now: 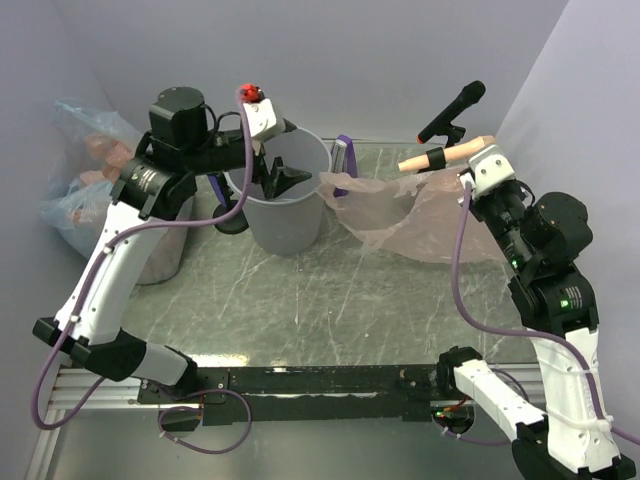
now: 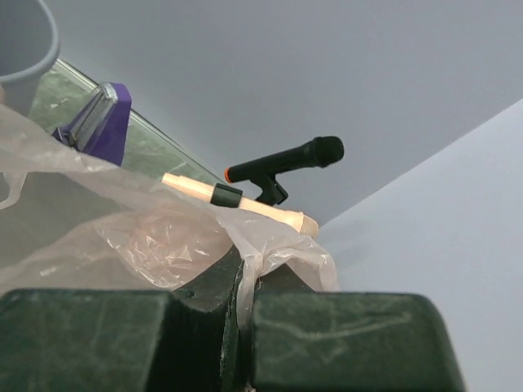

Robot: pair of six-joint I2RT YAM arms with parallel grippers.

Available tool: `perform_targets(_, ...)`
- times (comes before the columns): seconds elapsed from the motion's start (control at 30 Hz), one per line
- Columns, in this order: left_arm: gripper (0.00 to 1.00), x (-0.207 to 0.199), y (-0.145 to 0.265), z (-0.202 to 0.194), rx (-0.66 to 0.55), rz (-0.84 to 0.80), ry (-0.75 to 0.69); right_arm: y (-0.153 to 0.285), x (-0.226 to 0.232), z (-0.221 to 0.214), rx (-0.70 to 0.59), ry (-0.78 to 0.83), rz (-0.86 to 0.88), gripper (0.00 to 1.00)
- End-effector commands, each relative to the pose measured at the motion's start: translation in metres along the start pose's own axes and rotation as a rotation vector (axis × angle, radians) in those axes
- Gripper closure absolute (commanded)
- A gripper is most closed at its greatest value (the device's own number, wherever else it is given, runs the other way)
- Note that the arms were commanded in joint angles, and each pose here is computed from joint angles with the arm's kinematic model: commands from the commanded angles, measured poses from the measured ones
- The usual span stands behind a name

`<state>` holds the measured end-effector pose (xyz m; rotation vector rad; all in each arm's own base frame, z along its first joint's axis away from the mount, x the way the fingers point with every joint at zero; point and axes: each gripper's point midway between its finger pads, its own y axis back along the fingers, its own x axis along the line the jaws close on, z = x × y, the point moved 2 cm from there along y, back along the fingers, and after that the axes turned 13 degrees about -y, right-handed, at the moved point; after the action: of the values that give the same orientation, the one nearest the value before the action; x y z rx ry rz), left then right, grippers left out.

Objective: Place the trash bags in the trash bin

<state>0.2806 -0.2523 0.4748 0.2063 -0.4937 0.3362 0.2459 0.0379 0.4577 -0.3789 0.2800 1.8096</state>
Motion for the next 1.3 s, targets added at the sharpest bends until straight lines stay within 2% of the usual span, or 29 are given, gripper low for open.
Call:
perform_targets(0.0, 0.00, -0.006, 0.008, -0.010, 0.054, -0.021, -0.064, 0.000, -0.017, 0.011, -0.035, -0.010, -0.085, 1.00)
perform_targets(0.13, 0.01, -0.009, 0.004, -0.076, 0.264, -0.009, -0.060, 0.003, -0.020, 0.014, -0.050, 0.057, -0.093, 1.00)
perform_targets(0.27, 0.02, 0.003, -0.011, -0.114, 0.355, 0.069, -0.019, 0.010, -0.024, 0.012, -0.070, 0.101, -0.125, 1.00)
perform_targets(0.33, 0.06, 0.018, -0.021, -0.121, 0.356, 0.171, 0.049, 0.012, -0.023, 0.016, -0.066, 0.082, -0.114, 1.00)
perform_targets(0.37, 0.08, 0.018, -0.024, -0.126, 0.360, 0.173, 0.074, 0.013, -0.022, 0.018, -0.069, 0.078, -0.103, 1.00)
perform_targets(0.6, 0.34, -0.015, -0.043, -0.156, 0.378, -0.023, 0.138, 0.019, -0.038, 0.057, -0.126, 0.074, -0.130, 1.00)
perform_targets(0.73, 0.44, -0.024, -0.048, -0.159, 0.381, -0.083, 0.183, 0.019, -0.044, 0.086, -0.187, 0.048, -0.116, 1.00)
perform_targets(0.9, 0.41, -0.028, -0.050, -0.152, 0.353, -0.100, 0.237, 0.009, -0.048, 0.101, -0.232, 0.034, -0.118, 1.00)
perform_targets(1.1, 0.40, -0.030, -0.047, -0.155, 0.377, -0.097, 0.235, -0.004, -0.050, 0.119, -0.308, 0.003, -0.110, 1.00)
perform_targets(1.27, 0.29, -0.024, -0.046, -0.149, 0.372, -0.036, 0.223, -0.014, -0.052, 0.126, -0.331, -0.027, -0.114, 1.00)
